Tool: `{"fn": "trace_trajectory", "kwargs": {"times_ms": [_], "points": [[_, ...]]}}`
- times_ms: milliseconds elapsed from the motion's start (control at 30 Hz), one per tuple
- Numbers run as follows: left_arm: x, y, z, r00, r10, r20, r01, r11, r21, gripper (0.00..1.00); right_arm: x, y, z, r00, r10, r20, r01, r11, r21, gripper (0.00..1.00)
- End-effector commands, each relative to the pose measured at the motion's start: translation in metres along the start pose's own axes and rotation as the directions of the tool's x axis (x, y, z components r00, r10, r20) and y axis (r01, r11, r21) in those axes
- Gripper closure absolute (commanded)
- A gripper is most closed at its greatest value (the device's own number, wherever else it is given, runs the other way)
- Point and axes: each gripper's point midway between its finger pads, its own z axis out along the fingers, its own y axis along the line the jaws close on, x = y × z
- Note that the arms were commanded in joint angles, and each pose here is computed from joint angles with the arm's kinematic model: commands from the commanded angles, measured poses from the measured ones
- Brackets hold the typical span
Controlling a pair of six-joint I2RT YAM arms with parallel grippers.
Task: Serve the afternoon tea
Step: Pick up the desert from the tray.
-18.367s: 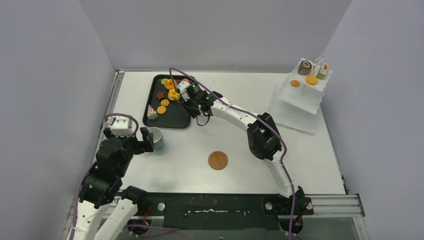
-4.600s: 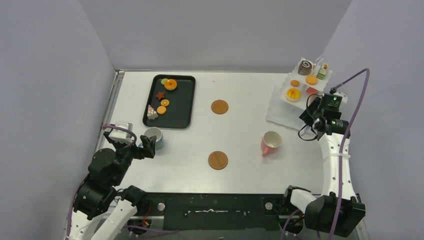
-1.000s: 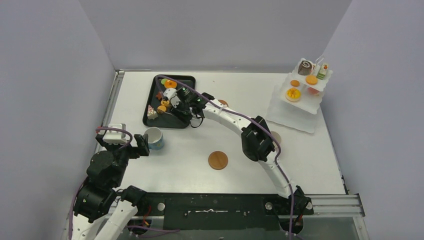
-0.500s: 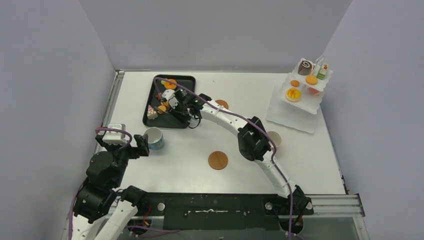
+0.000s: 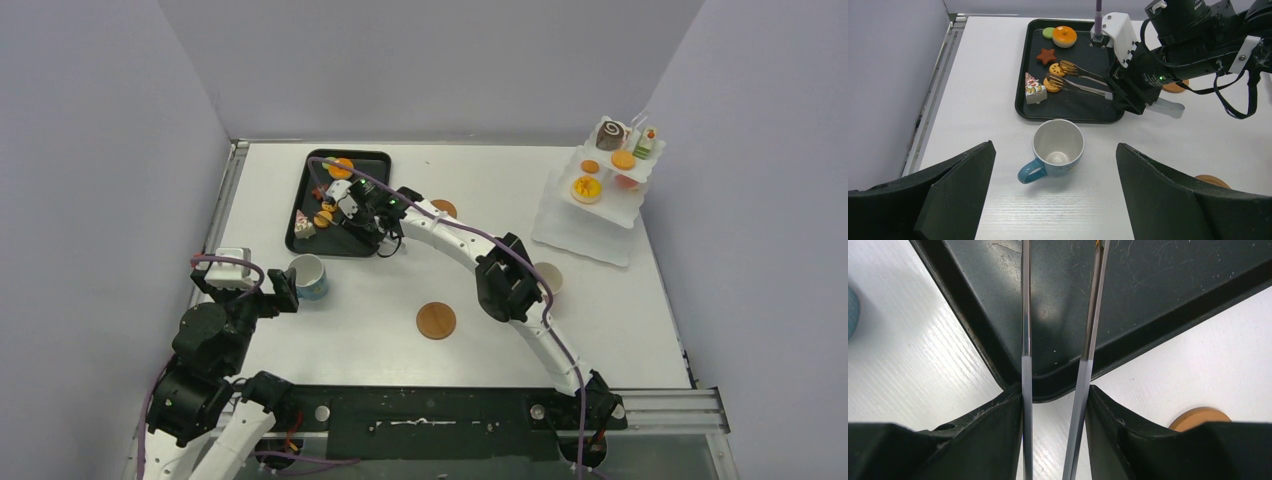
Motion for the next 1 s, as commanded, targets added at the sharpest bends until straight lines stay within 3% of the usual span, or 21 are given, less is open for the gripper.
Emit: {"fn": "trace_trajectory", "kwargs": {"times_ms": [0, 967], "points": [[-0.016, -0.002, 0.001, 0.998, -0.007, 0.060, 0.006, 1.000, 0.010, 0.10, -0.036, -0.009, -0.032, 0.996, -0.006, 0.092, 0.002, 0.999, 0.043, 0.56], [-0.014, -0.003, 0.003, 0.999, -0.005, 0.053, 0.005, 1.000, 0.013, 0.10, -0.045, 0.000, -0.055, 0.994, -0.011, 0.110, 0.010, 1.000, 0.017, 0.55]]}}
